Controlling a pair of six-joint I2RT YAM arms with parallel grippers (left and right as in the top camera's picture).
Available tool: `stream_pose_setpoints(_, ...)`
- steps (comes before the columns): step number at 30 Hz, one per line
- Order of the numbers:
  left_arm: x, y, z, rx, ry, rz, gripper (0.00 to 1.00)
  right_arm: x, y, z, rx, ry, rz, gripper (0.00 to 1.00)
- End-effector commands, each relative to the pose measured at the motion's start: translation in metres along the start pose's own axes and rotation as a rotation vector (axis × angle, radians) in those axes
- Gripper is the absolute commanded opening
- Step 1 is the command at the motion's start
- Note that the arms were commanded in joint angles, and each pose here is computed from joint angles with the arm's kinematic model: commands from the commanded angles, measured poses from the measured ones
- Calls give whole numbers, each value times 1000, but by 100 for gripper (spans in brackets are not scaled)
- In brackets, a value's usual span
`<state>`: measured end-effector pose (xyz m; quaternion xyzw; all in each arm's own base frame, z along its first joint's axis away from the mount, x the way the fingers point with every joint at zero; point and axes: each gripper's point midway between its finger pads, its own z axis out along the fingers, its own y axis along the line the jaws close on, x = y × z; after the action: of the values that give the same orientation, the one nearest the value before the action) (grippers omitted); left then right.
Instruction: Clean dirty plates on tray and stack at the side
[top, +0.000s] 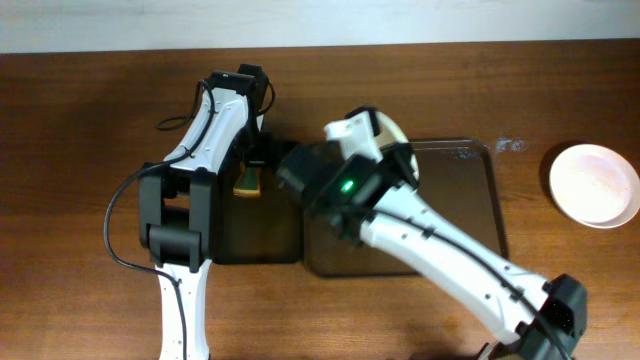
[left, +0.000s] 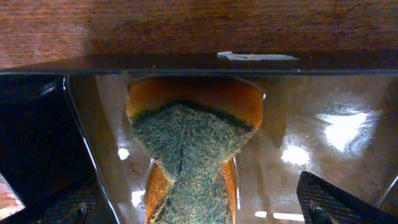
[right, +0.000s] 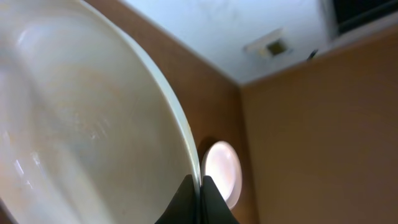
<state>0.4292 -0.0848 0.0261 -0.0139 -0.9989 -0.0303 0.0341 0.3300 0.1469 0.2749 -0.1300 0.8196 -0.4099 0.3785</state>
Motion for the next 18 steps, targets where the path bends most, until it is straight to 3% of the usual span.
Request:
stream_pose_setpoints(1,0,2,-11,-6,-27,-2,100,-6,-10,-4,112,-81,42,4)
stream_pose_setpoints(4,0,2,-11,-6,-26,-2,100,13,8,21,-19,67,105,4)
stream_pose_setpoints(8,0,2,-11,-6,-26,-2,100,47,31,77,-293,383,314,4)
stream_pose_setpoints(11,0,2,-11,-6,-26,-2,100,58,38,114,-575,511,399,4)
stream_pose_setpoints(14,0,2,-11,-6,-27,-2,100,82,1,166,-689,586,590,4)
stream_pose_setpoints(18,0,2,-11,-6,-26,-3,100,123,-85,244,-721,523,976,4)
